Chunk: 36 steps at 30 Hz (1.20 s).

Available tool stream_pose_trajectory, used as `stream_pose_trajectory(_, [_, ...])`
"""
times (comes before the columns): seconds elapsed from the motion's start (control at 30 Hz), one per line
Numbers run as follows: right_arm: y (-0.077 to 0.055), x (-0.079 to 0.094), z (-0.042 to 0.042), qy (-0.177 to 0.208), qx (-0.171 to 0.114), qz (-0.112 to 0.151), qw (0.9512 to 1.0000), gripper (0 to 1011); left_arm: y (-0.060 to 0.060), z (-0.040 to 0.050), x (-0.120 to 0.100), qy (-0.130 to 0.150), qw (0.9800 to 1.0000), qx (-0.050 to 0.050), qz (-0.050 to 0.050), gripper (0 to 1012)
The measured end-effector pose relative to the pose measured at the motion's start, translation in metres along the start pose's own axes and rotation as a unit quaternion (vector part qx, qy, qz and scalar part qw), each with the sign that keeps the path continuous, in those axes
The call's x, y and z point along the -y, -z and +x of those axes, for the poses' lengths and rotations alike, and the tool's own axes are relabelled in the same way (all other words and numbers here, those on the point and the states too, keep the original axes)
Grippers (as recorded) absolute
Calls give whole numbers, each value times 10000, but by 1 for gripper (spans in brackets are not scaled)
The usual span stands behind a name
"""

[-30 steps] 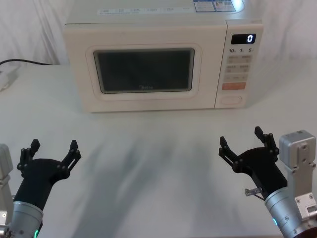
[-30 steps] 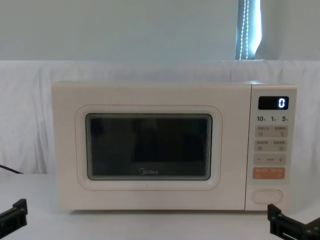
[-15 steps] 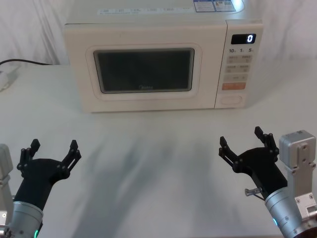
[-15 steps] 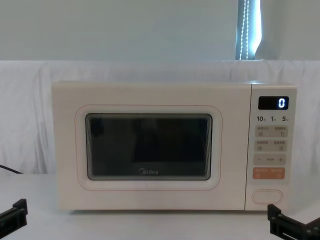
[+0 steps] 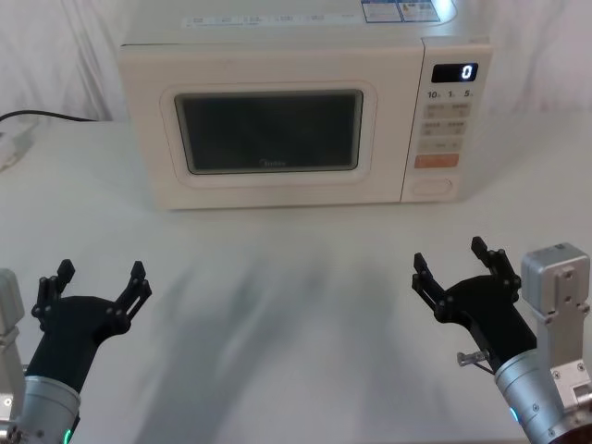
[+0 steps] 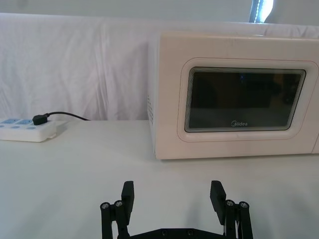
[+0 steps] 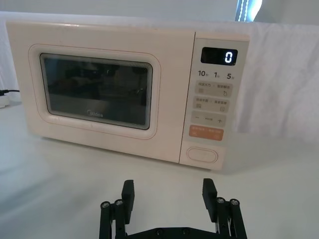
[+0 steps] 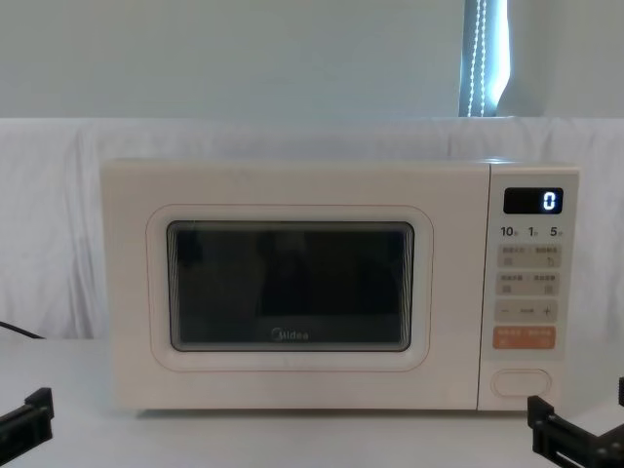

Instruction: Press the button to open the microwave door with one hand; close the microwave door with the other hand.

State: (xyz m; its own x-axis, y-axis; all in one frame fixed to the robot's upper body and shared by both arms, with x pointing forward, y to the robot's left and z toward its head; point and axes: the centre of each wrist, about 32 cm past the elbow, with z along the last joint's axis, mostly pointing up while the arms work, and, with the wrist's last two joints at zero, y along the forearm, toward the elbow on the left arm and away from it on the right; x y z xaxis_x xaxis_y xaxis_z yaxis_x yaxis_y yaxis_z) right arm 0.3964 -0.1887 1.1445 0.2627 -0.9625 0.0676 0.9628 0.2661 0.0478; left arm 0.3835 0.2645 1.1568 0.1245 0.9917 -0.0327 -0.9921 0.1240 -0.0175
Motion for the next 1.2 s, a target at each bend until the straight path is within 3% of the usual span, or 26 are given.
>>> stream_pose_trajectory(0.93, [0, 0, 0, 0, 0, 0, 10000, 47, 0, 0, 0, 0, 10000, 0, 0, 1001])
stream_pose_trajectory(1.0, [0, 0, 0, 0, 0, 0, 10000, 2, 0, 0, 0, 0, 10000, 0, 0, 1001])
stream_pose_trajectory(1.2, [0, 0, 0, -1, 0, 0, 10000, 0, 0, 0, 0, 0, 10000, 0, 0, 1001])
